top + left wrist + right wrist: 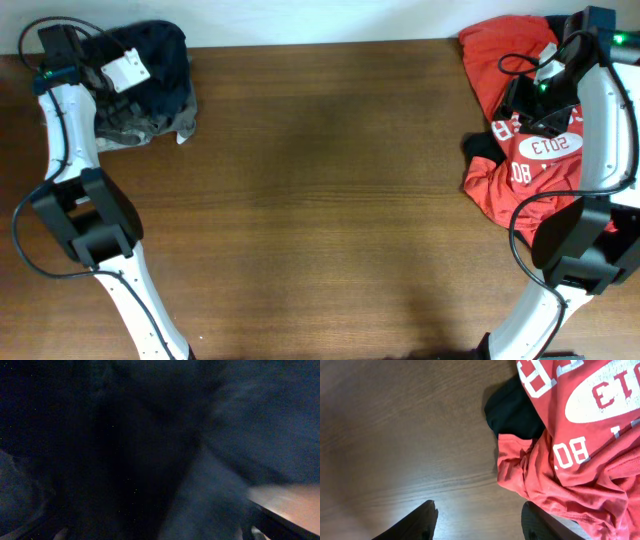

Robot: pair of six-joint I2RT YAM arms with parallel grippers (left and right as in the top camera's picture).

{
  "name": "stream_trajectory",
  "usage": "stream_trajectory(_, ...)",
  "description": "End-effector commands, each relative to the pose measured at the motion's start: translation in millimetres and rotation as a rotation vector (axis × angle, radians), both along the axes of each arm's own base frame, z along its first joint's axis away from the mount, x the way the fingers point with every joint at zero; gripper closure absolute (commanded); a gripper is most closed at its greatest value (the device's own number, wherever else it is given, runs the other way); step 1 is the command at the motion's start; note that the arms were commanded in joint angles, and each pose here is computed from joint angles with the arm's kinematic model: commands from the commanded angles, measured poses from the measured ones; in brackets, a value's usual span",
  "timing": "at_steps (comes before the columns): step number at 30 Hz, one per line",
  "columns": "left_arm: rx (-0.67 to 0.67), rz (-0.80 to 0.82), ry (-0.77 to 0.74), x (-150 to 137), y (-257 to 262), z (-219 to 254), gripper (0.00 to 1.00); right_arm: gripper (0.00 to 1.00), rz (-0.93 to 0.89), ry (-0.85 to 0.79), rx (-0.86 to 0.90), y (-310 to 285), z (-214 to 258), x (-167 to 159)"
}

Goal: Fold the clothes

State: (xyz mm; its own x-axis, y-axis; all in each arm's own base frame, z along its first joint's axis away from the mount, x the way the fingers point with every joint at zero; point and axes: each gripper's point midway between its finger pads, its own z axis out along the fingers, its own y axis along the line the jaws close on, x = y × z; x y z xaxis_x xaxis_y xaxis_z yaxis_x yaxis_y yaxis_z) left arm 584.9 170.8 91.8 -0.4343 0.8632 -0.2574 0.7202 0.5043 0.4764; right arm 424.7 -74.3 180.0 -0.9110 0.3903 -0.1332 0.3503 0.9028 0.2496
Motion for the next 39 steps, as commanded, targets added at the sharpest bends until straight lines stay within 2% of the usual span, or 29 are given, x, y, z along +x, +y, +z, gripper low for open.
stream_trajectory(1,-0.121,-0.073,-0.074,-23,-38,86,0.01,0.4,0.005,-0.015,-0.013,0,6,1)
stream_trajectory(7,-0.381,-0.211,-0.072,-61,-97,134,0.01,0.4,0.007,-0.011,-0.012,1,4,2)
stream_trajectory(13,-0.626,-0.341,-0.082,-77,-147,158,0.01,0.39,0.019,-0.009,-0.012,6,2,3)
stream_trajectory(16,-0.633,-0.38,-0.106,-72,-158,163,0.01,0.4,0.029,-0.006,-0.011,9,-1,6)
stream_trajectory(19,-0.583,-0.381,-0.182,-50,-157,167,0.01,0.4,0.041,-0.002,-0.01,14,-5,8)
stream_trajectory(21,-0.614,-0.189,-0.219,-20,-141,168,0.01,0.39,0.051,0.001,-0.01,18,-7,9)
stream_trajectory(25,-0.671,0.417,-0.407,49,-67,164,0.01,0.39,0.071,0.006,-0.009,26,-10,12)
stream_trajectory(28,-0.694,0.662,-0.503,69,-30,148,0.01,0.39,0.079,0.014,-0.007,30,-13,12)
stream_trajectory(33,-0.691,0.895,-0.554,83,4,102,0.01,0.39,0.083,0.017,-0.006,30,-14,12)
stream_trajectory(36,-0.683,0.921,-0.54,91,9,67,0.01,0.39,0.083,0.018,-0.007,30,-14,12)
stream_trajectory(39,-0.651,0.97,-0.464,89,11,18,0.01,0.39,0.082,0.018,-0.007,30,-14,12)
